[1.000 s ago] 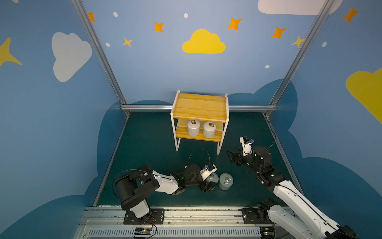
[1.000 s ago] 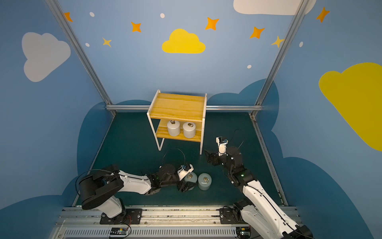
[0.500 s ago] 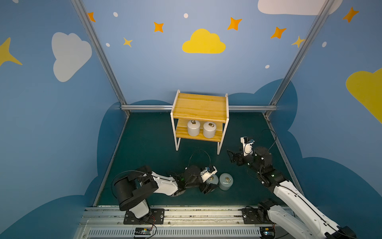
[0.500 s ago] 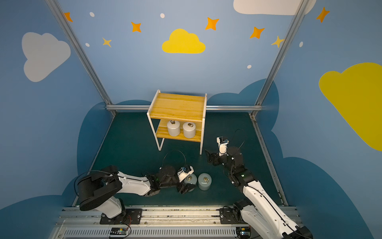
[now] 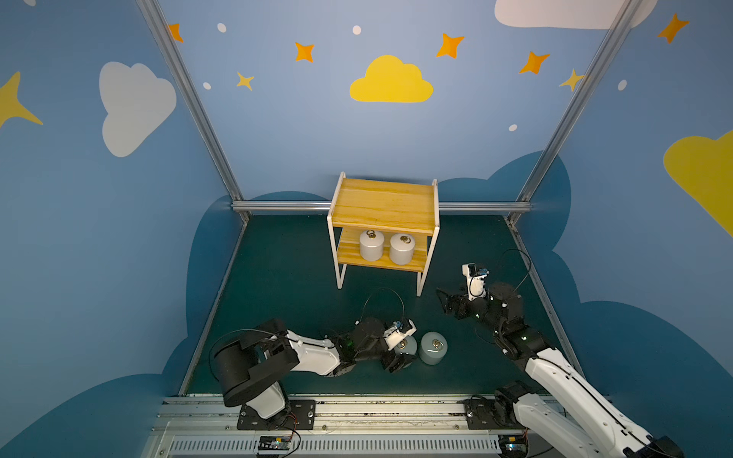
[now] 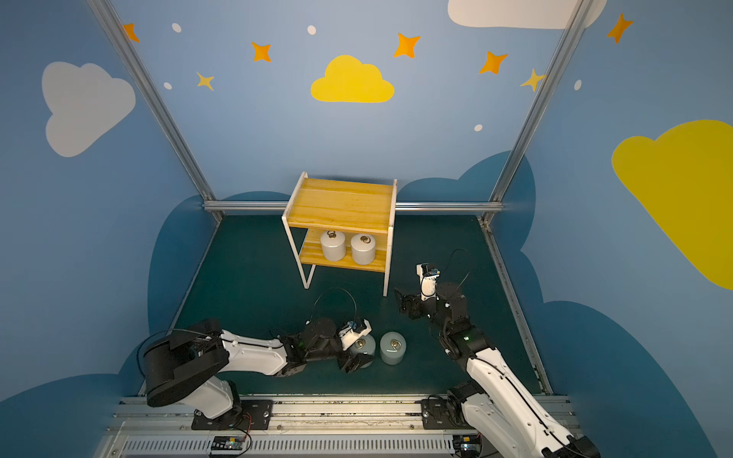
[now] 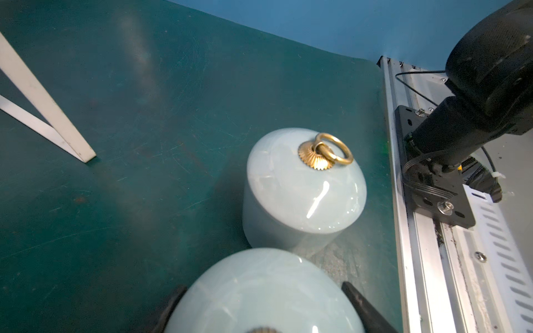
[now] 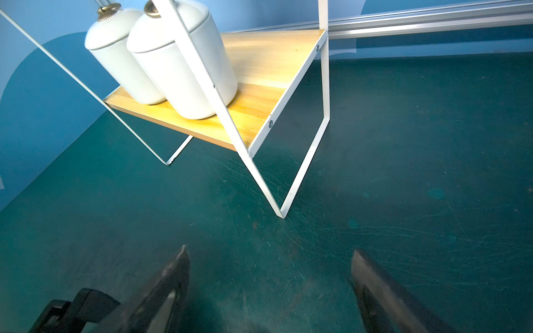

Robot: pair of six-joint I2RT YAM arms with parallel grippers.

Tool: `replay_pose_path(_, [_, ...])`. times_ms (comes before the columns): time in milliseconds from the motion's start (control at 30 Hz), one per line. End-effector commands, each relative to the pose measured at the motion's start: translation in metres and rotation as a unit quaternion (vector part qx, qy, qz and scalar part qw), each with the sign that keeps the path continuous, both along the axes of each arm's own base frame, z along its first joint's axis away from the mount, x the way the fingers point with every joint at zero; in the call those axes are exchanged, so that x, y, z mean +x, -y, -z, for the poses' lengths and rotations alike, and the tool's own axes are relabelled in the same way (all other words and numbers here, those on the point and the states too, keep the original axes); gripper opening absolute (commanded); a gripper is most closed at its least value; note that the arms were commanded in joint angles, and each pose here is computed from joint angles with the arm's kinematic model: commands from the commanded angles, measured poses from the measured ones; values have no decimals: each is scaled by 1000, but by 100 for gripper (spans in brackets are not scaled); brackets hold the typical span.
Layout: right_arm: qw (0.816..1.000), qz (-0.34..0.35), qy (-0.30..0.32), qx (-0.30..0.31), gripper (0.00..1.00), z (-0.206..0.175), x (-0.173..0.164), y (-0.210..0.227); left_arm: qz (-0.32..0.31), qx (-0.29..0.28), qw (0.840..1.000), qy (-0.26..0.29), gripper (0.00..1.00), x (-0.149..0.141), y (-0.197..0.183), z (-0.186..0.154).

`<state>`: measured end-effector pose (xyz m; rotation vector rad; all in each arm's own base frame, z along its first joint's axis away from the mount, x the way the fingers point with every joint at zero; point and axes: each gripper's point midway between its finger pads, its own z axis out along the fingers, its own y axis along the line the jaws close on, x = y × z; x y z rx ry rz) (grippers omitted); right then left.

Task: Remove the tea canisters from the shelf
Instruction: Place the tea canister at the center of the board.

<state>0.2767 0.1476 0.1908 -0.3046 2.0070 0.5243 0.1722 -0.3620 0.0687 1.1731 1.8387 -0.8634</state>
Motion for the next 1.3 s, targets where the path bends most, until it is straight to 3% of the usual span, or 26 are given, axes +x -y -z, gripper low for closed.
replay_pose_path(0, [1000,0,-4,-1,89,4,-3,2,-4,4,1000,11,81,1,-5,-3])
replay_pose_path(967, [1000,-6,-8,-1,89,6,-4,2,2,23,1000,19,92,-1,-9,-9])
replay_pose_path(1267, [1000,-7,-9,-1,89,7,-4,1,-11,38,999,31,89,7,-9,-4])
